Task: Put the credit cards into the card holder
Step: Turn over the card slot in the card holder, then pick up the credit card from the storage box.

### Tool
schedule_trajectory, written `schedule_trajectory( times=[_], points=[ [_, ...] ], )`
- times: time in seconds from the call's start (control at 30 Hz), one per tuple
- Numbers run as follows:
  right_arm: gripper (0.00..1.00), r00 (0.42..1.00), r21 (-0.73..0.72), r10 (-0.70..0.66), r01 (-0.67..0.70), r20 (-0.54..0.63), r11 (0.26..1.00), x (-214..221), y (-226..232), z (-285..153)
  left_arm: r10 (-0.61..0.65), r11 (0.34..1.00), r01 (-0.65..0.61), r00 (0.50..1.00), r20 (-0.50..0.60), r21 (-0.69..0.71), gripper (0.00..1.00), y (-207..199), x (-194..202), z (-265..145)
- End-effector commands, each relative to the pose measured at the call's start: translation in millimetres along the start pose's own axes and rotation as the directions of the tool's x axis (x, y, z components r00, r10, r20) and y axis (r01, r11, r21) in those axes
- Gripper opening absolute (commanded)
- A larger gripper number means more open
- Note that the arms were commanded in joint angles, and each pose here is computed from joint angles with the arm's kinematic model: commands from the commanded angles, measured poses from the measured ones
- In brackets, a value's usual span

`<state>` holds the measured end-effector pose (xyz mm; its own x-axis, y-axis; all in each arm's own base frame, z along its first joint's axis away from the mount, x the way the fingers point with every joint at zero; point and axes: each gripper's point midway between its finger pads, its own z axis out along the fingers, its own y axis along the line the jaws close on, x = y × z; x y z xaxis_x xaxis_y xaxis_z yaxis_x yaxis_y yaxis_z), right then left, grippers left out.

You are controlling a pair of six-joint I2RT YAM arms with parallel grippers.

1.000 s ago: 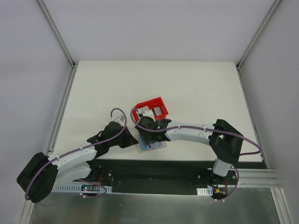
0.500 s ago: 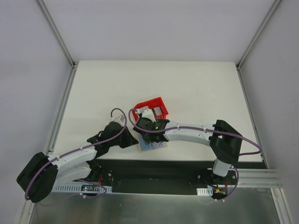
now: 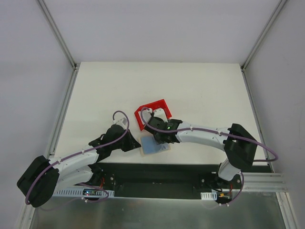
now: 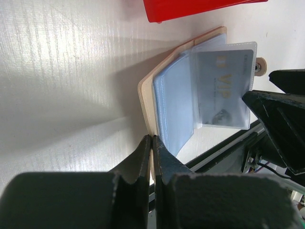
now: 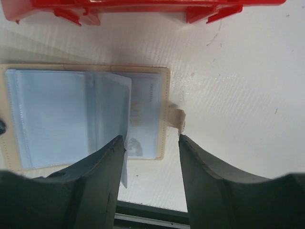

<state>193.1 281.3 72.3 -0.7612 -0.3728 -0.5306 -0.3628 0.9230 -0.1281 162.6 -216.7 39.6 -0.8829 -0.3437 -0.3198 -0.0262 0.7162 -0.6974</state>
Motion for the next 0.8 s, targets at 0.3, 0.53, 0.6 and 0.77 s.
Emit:
schedule_trajectory(
  times=[0.3,0.53,0.6,0.77],
  points=[
    [0.52,0.994,0.012,0.107,-0.107,-0.011,0.994,-8,-43,-5,0.019,0.999,-0.019,1.000,0.006,-0.033,0.00,10,0,2],
    [0.56,0.987,-0.160,0.140,-0.127,0.075,0.979,-53,-29,-27,0.023,0.999,-0.023,1.000,0.000,-0.049,0.00,13,1,4],
    [0.57,0.986,-0.216,0.135,-0.112,0.094,0.970,-69,-21,-32,0.023,0.998,-0.022,1.000,0.003,-0.053,0.00,13,0,4],
    [0.63,0.981,-0.334,0.148,-0.099,0.123,0.937,-111,-7,-37,0.011,0.997,-0.010,1.000,0.009,-0.075,0.00,17,-1,6]
  ],
)
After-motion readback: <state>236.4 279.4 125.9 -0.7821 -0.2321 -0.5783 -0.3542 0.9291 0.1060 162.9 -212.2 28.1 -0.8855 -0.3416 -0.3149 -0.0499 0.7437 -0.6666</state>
